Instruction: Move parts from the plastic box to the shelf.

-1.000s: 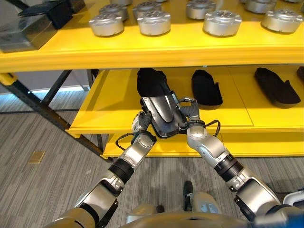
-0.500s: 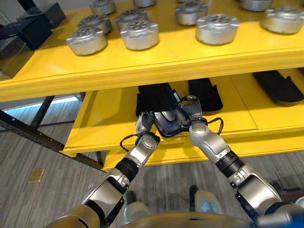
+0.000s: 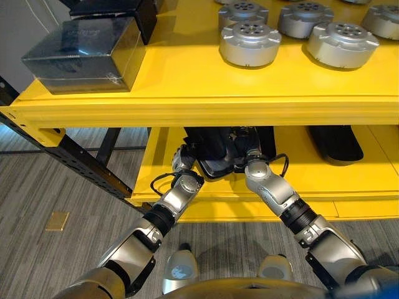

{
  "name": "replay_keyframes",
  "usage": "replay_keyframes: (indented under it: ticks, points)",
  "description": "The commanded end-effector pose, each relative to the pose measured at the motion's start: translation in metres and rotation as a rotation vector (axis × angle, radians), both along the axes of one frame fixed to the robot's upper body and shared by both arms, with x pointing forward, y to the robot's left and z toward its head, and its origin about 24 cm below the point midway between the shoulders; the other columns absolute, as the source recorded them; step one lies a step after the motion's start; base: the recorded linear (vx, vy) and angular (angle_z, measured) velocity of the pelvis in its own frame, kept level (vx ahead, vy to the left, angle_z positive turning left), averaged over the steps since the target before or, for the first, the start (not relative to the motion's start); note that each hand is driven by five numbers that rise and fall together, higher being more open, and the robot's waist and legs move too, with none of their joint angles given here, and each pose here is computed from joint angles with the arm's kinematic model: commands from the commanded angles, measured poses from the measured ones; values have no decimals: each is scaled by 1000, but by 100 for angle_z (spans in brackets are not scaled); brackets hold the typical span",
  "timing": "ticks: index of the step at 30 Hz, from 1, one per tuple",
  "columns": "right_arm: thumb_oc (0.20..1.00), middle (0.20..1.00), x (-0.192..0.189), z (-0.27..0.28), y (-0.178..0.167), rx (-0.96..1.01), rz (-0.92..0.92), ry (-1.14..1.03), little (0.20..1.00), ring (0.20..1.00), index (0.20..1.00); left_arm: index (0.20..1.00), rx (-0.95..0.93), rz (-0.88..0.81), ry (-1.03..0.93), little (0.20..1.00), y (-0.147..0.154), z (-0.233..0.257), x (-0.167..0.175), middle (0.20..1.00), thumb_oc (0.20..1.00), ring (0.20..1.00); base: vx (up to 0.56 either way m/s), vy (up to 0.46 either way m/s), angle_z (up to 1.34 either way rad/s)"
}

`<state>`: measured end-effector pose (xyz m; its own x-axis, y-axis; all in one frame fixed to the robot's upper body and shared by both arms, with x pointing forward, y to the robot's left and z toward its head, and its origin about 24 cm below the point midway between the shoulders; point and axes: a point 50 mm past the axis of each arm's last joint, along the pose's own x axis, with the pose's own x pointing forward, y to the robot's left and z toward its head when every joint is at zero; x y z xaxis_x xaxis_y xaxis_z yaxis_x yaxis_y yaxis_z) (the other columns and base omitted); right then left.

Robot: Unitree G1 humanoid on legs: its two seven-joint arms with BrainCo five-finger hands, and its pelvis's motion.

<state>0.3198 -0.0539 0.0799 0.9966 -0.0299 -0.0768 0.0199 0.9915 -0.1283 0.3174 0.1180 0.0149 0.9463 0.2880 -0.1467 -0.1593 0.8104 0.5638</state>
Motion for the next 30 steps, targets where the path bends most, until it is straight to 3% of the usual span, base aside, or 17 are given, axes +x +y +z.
replay_keyframes:
  ticks: [1, 6, 11, 15, 20, 30]
  points:
    - [200, 200, -11, 55, 53, 141, 211, -209, 200, 200, 200, 200, -68, -193, -280, 200, -64, 76, 25, 200, 200, 200, -193, 187, 10]
    - [200, 200, -8, 63, 54, 152, 212, -223, 200, 200, 200, 200, -58, -190, -276, 200, -58, 84, 32, 200, 200, 200, -101, 228, -14]
    - [200, 200, -18, 56, 59, 180, 280, -160, 200, 200, 200, 200, -50, -130, -207, 200, -29, 64, 22, 200, 200, 200, 14, 123, -106]
    - [200, 200, -24, 50, 63, 143, 351, -188, 200, 200, 200, 200, -85, -50, -211, 200, -21, 53, 13, 200, 200, 200, 40, -15, 14]
    - [200, 200, -25, 82, 73, 21, 411, -370, 200, 200, 200, 200, -156, 9, -322, 200, -18, 60, 13, 200, 200, 200, -255, -36, -30]
    - [200, 200, -12, 85, 64, 51, 361, -322, 200, 200, 200, 200, -121, -25, -308, 200, -24, 61, 21, 200, 200, 200, -62, -101, 3]
